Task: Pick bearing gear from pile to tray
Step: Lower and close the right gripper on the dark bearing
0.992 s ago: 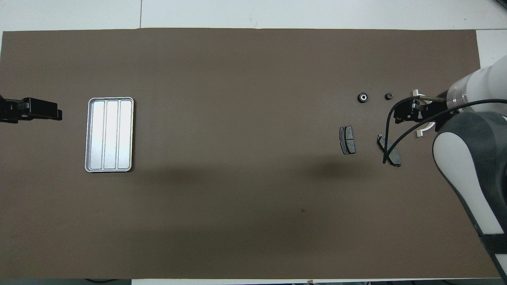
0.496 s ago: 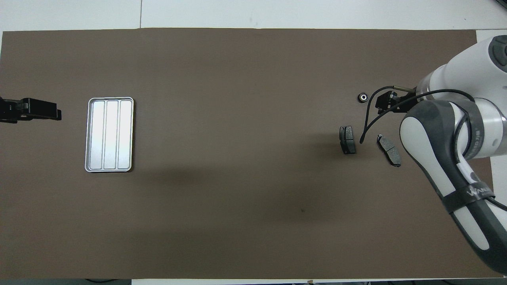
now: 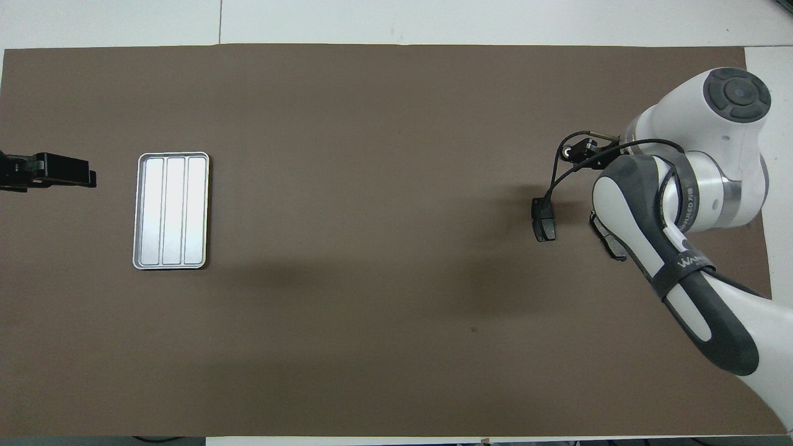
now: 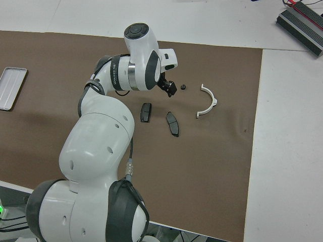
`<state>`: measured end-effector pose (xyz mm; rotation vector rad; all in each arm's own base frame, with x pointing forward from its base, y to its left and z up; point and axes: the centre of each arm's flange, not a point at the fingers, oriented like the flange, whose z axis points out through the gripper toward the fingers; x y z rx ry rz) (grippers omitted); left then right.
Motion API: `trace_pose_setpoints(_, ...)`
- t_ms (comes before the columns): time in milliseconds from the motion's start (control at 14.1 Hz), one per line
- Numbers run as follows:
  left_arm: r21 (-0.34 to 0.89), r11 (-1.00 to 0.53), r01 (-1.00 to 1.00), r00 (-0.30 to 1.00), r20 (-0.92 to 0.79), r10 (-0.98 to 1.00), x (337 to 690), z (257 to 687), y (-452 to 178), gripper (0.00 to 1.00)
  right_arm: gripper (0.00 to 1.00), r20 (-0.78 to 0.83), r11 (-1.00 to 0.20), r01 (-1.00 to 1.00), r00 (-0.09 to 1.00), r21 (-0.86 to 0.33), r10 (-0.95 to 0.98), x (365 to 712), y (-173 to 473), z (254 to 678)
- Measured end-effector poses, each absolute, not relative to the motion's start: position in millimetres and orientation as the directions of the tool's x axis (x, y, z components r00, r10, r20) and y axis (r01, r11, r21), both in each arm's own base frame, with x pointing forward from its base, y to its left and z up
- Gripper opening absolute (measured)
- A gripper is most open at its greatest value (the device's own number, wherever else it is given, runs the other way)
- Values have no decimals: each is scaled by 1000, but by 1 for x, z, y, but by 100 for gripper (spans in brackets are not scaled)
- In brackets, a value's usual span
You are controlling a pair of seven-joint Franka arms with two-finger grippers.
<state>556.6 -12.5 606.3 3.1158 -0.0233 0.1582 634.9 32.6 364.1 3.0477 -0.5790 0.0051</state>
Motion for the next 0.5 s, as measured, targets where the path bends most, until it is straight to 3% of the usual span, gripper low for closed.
trace_pose_setpoints(496,21,-1000,-15,995,101,-13,557,605,-12,100,90,64,-924,-383,922,18,-381,654,53,324)
